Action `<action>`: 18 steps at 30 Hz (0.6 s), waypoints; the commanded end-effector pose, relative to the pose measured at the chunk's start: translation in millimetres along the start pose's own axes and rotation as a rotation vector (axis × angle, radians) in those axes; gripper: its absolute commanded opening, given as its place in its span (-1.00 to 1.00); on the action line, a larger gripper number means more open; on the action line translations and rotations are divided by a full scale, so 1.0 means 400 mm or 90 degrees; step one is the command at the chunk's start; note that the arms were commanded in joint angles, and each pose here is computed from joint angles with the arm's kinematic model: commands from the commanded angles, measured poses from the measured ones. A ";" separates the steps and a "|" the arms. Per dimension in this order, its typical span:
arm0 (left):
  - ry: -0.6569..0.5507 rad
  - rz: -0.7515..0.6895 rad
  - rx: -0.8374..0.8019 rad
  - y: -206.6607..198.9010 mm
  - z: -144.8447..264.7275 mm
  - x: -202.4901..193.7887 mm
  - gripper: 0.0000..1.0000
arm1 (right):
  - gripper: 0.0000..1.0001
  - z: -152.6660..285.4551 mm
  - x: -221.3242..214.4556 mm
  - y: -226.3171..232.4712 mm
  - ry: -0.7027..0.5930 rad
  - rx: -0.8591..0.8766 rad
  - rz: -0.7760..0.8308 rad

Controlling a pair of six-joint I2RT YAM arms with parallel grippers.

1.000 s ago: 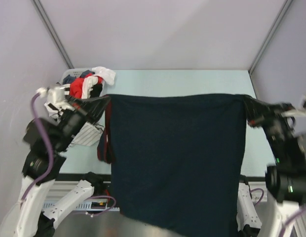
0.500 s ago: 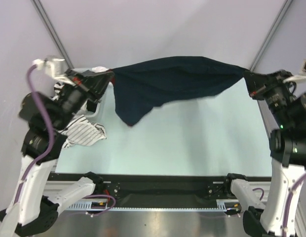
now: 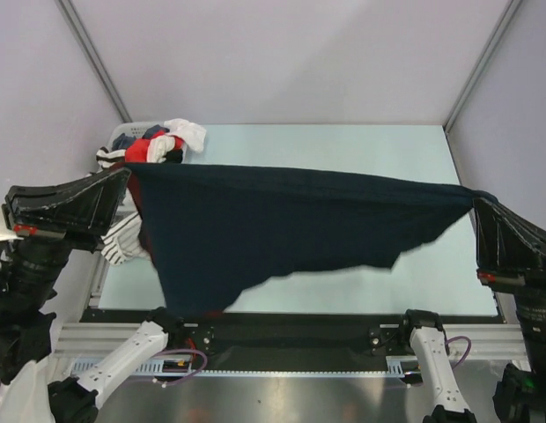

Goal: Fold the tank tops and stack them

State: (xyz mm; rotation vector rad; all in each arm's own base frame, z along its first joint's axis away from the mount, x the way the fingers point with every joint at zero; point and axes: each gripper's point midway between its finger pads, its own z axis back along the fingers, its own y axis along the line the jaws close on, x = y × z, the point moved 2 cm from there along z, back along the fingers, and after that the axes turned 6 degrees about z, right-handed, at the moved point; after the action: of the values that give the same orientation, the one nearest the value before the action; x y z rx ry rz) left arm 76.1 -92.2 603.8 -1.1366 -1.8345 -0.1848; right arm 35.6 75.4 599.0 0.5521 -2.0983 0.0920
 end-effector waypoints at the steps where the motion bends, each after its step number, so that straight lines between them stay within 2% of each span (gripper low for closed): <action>1: 0.011 0.012 0.005 0.004 -0.023 -0.002 -0.99 | -1.00 -0.031 -0.013 -0.032 0.021 -0.027 -0.001; 5: 0.050 0.011 0.053 0.074 -0.081 -0.071 -0.99 | -1.00 -0.091 -0.103 -0.097 0.109 -0.057 -0.037; 8: 0.111 0.012 0.100 0.163 -0.138 -0.186 -0.99 | -1.00 -0.132 -0.209 -0.165 0.170 -0.084 -0.073; 10: 0.168 0.019 0.136 0.236 -0.161 -0.300 -0.99 | -1.00 -0.152 -0.310 -0.220 0.211 -0.103 -0.104; 11: 0.166 0.021 0.138 0.254 -0.173 -0.324 -0.99 | -1.00 -0.157 -0.348 -0.239 0.226 -0.108 -0.116; 12: 0.201 0.031 0.165 0.304 -0.167 -0.407 -1.00 | -1.00 -0.161 -0.385 -0.256 0.239 -0.113 -0.128; 14: 0.206 0.061 0.207 0.365 -0.180 -0.485 -0.99 | -1.00 -0.164 -0.513 -0.316 0.286 -0.137 -0.165; 15: 0.236 0.075 0.242 0.414 -0.162 -0.564 -0.99 | -1.00 -0.161 -0.563 -0.339 0.305 -0.149 -0.181; 18: 0.270 0.094 0.301 0.509 -0.158 -0.703 -0.99 | -1.00 -0.156 -0.727 -0.419 0.349 -0.183 -0.215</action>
State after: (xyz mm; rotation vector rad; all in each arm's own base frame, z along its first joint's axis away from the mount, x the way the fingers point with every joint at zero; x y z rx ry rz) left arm 285.3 -185.2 368.2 -0.8058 -1.2732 -0.0045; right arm 268.4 44.7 383.4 0.5780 -1.3937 -0.2226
